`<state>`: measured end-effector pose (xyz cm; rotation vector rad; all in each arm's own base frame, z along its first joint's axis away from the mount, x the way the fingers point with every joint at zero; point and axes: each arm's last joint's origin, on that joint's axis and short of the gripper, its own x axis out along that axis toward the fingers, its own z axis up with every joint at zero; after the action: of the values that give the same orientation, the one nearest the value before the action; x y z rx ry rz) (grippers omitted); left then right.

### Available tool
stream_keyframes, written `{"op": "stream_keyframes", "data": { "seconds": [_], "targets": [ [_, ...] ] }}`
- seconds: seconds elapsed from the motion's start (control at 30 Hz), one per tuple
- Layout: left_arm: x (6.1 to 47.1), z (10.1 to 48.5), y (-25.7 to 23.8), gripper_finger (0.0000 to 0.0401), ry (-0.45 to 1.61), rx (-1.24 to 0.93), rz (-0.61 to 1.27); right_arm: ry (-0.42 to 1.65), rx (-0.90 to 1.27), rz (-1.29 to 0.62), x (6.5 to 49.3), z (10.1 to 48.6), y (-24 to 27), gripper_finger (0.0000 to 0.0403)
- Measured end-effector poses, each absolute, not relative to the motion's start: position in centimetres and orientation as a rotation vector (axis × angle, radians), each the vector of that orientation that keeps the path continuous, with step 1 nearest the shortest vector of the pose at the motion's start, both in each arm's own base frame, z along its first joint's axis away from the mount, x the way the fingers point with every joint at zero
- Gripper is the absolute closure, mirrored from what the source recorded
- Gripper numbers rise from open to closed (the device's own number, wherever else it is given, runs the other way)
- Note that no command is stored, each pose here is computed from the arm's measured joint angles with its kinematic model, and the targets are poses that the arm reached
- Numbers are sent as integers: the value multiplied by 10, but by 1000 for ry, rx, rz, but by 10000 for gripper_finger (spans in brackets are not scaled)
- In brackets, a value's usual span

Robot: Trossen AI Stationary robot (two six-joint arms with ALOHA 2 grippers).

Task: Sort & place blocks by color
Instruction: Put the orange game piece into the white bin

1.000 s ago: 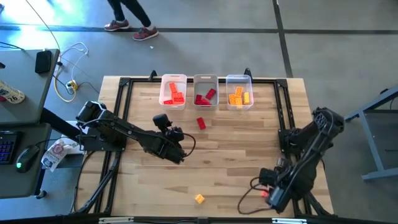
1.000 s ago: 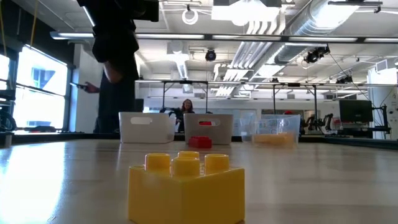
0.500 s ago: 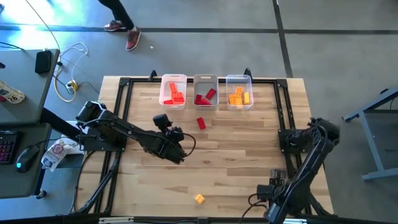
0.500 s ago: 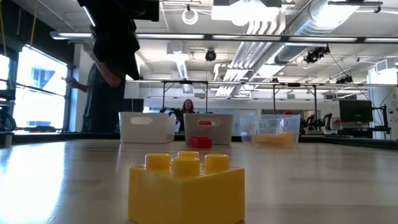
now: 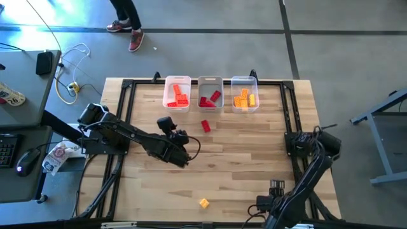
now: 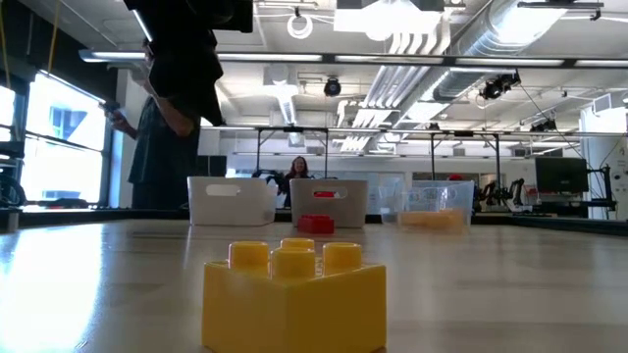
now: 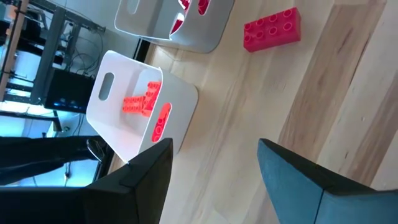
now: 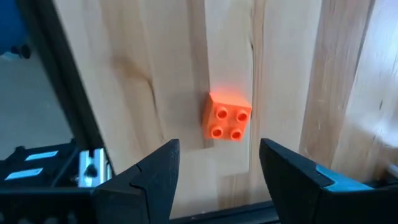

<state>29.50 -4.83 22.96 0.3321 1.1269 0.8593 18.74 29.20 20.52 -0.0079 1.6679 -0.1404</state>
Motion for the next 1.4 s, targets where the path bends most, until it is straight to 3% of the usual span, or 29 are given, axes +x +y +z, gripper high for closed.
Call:
{"op": "stream_keyframes", "data": {
  "seconds": [0.8,1.03,1.4],
  "targets": [
    [297,230,-39,178,1130,311,888,1816,-250,-332,180,213,263,194],
    [297,229,-39,178,1131,311,887,1773,-107,-389,161,212,235,194],
    [297,229,-39,178,1139,301,880,1560,278,-151,154,198,227,194]
  ]
}}
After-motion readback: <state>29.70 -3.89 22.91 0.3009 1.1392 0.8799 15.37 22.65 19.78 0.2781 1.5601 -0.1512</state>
